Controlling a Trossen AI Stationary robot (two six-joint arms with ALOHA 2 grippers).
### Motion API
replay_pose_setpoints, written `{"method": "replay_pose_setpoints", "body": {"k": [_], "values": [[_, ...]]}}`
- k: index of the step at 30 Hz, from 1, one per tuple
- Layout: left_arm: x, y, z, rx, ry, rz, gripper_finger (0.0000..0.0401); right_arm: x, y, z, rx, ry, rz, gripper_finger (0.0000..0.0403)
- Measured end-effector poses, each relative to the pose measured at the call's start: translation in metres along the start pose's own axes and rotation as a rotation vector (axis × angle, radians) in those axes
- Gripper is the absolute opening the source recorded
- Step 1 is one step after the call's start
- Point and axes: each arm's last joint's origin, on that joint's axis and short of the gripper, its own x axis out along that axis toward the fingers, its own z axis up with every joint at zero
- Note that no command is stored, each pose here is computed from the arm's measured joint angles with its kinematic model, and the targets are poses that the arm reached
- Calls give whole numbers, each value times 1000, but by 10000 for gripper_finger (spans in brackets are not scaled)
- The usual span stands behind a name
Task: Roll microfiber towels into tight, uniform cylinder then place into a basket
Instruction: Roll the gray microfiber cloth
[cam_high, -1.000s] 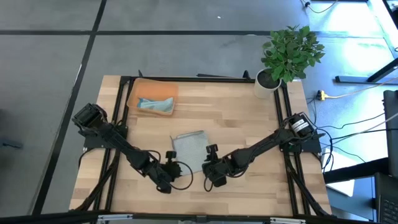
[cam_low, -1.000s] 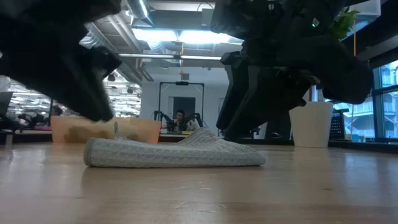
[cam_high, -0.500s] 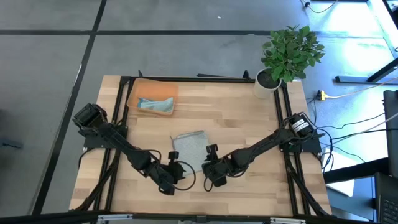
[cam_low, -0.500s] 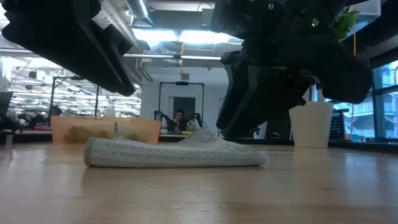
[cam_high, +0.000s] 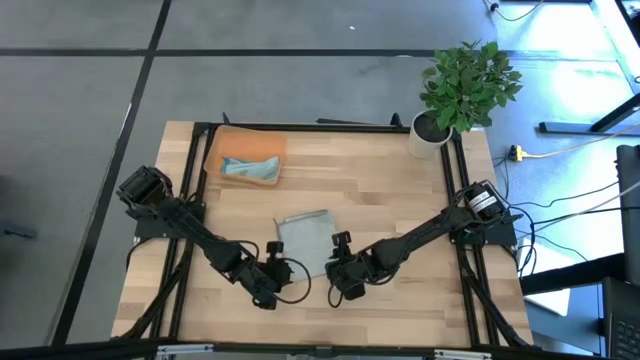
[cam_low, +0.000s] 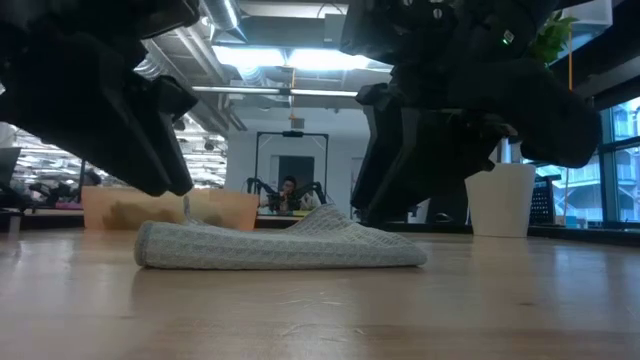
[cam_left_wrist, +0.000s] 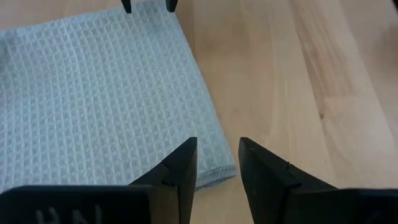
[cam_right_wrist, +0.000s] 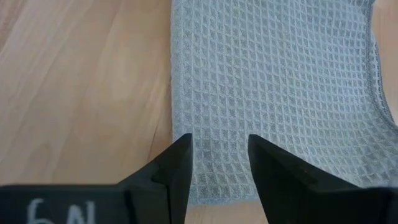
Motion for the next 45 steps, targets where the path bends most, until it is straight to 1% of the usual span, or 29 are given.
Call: {"method": "replay_pose_setpoints", "body": {"k": [5,14,18,21,23,32,36,40,42,45], "values": [[2,0,-3,-14,-27,-13,110,0,0,0,-1,1,0,157],[7,0,-8,-14,-30,-14,110,0,0,0,-2,5,0,157],[22,-4,-15,4,-20,-15,110,0,0,-1,-2,7,1,157],[33,-6,-24,84,5,-3,110,0,0,-1,-3,11,0,157],[36,-7,-25,112,7,7,110,0,0,-1,-3,13,0,157],[37,-6,-28,91,27,34,108,-1,1,-3,-9,29,7,157],[37,-5,-30,56,43,50,80,-2,6,-3,-15,25,64,157],[37,-4,-31,87,48,64,33,-3,13,-2,6,-1,169,157],[38,-4,-31,96,53,71,11,0,14,-6,12,-5,180,157],[38,-3,-32,97,57,68,6,4,15,-14,31,1,158,157]]}}
